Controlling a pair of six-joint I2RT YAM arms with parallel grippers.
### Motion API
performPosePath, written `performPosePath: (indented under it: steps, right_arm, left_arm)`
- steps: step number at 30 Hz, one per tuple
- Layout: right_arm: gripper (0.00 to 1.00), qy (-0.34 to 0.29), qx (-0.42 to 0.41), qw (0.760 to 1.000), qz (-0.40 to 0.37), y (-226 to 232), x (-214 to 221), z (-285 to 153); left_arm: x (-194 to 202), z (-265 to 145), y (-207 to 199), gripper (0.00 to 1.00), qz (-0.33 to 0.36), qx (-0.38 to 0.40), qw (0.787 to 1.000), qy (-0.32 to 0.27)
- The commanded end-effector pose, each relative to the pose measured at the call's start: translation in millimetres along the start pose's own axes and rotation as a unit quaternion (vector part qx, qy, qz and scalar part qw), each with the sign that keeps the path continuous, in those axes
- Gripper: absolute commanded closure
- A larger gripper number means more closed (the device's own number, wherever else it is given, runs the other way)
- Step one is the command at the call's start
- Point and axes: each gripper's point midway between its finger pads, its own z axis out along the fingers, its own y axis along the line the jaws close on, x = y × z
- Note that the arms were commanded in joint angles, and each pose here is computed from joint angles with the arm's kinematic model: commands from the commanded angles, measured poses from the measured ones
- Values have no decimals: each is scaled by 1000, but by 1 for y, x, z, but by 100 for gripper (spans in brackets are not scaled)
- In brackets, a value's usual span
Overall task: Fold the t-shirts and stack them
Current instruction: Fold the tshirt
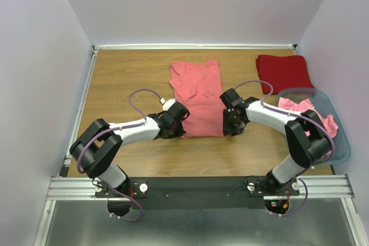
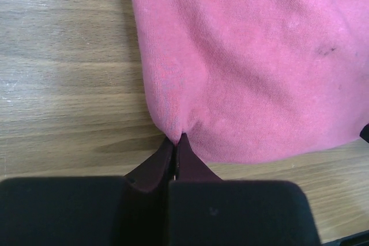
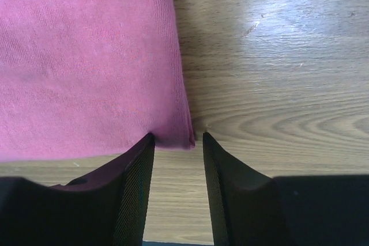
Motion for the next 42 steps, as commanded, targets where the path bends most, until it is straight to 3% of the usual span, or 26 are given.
performPosePath:
  steps: [1, 5, 8, 11, 12, 18, 22, 26, 30, 33, 38, 42]
  right_arm:
    - [53, 27, 55, 998, -1, -17, 19, 20]
    - [55, 61, 87, 994, -10, -28, 44, 35]
    - [66, 74, 100, 992, -11, -33, 53, 41]
    - [82, 80, 113, 990, -17, -40, 57, 45]
    - [99, 82, 113, 990, -22, -41, 58, 45]
    - [99, 112, 101, 987, -45, -48, 81, 3]
    - [99, 156, 110, 979, -66, -63, 115, -44]
    - [99, 157, 86, 982, -64, -65, 125, -88]
    - [99, 189, 70, 977, -75, -63, 133, -119]
    - [99, 168, 54, 981, -80, -54, 121, -131]
    - [99, 114, 46, 988, -95, -25, 73, -142]
    - [99, 70, 61, 990, -109, -9, 33, -146]
  left_arm:
    - [48, 9, 64, 100, 39, -97, 992, 71]
    - [54, 7, 65, 100, 40, -89, 992, 78]
    - [54, 5, 64, 100, 39, -84, 993, 80]
    - [54, 3, 64, 100, 40, -80, 993, 80]
    - [53, 2, 62, 100, 43, -77, 993, 79]
    - [64, -29, 56, 100, 83, -53, 988, 118]
    - [96, -82, 45, 100, 79, 16, 984, 161]
    - [142, -125, 41, 100, 93, 61, 967, 230]
    - [158, -157, 37, 100, 85, 88, 957, 263]
    - [152, -169, 31, 100, 74, 109, 959, 251]
    - [134, -154, 32, 100, 30, 127, 966, 225]
    - [89, -145, 30, 100, 0, 137, 977, 162]
